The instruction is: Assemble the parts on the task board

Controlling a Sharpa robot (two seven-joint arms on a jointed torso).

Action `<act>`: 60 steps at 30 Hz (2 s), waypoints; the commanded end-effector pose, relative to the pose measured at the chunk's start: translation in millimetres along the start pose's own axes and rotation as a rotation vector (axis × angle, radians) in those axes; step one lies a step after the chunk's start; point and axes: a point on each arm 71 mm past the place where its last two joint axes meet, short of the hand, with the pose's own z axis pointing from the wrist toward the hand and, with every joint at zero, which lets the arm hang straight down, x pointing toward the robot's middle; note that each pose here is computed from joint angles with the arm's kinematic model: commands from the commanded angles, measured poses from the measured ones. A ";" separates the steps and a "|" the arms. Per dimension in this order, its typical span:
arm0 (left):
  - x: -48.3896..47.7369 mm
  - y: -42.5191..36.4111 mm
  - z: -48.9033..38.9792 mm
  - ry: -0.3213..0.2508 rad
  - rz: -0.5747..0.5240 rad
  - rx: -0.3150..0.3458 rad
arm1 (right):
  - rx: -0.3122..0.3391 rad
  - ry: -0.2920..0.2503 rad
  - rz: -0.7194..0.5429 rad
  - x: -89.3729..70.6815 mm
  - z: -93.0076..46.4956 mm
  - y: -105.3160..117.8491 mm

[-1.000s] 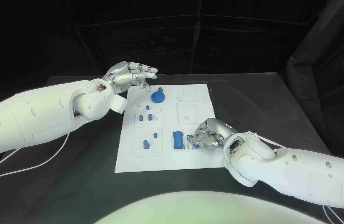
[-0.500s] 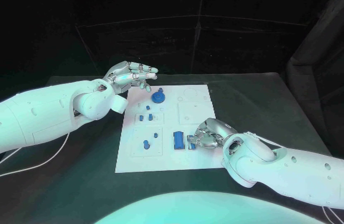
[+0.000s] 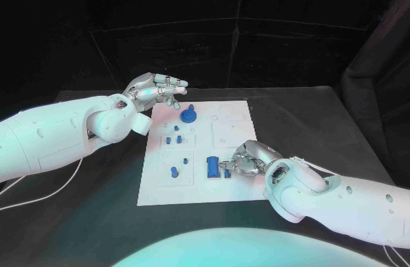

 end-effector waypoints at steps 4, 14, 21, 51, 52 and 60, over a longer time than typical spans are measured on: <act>1.0 -1.0 -0.2 0.014 -0.001 0.003 | -0.007 -0.014 -0.002 -2.4 -0.5 -0.7; 0.2 -1.0 -0.3 0.012 0.000 0.003 | -0.041 -0.020 0.030 -10.5 -6.7 -10.8; -0.4 -1.9 0.0 0.001 0.004 0.018 | -0.065 0.002 0.289 -22.6 -3.6 -23.5; -36.1 18.2 11.7 -0.263 -0.028 0.112 | -0.201 -0.251 0.882 -132.5 110.1 -72.3; -36.0 18.3 11.6 -0.264 -0.028 0.112 | -0.201 -0.252 0.883 -132.5 110.0 -72.1; -20.2 21.9 10.6 -0.299 -0.022 0.107 | -0.204 -0.295 0.921 -129.3 99.2 -60.1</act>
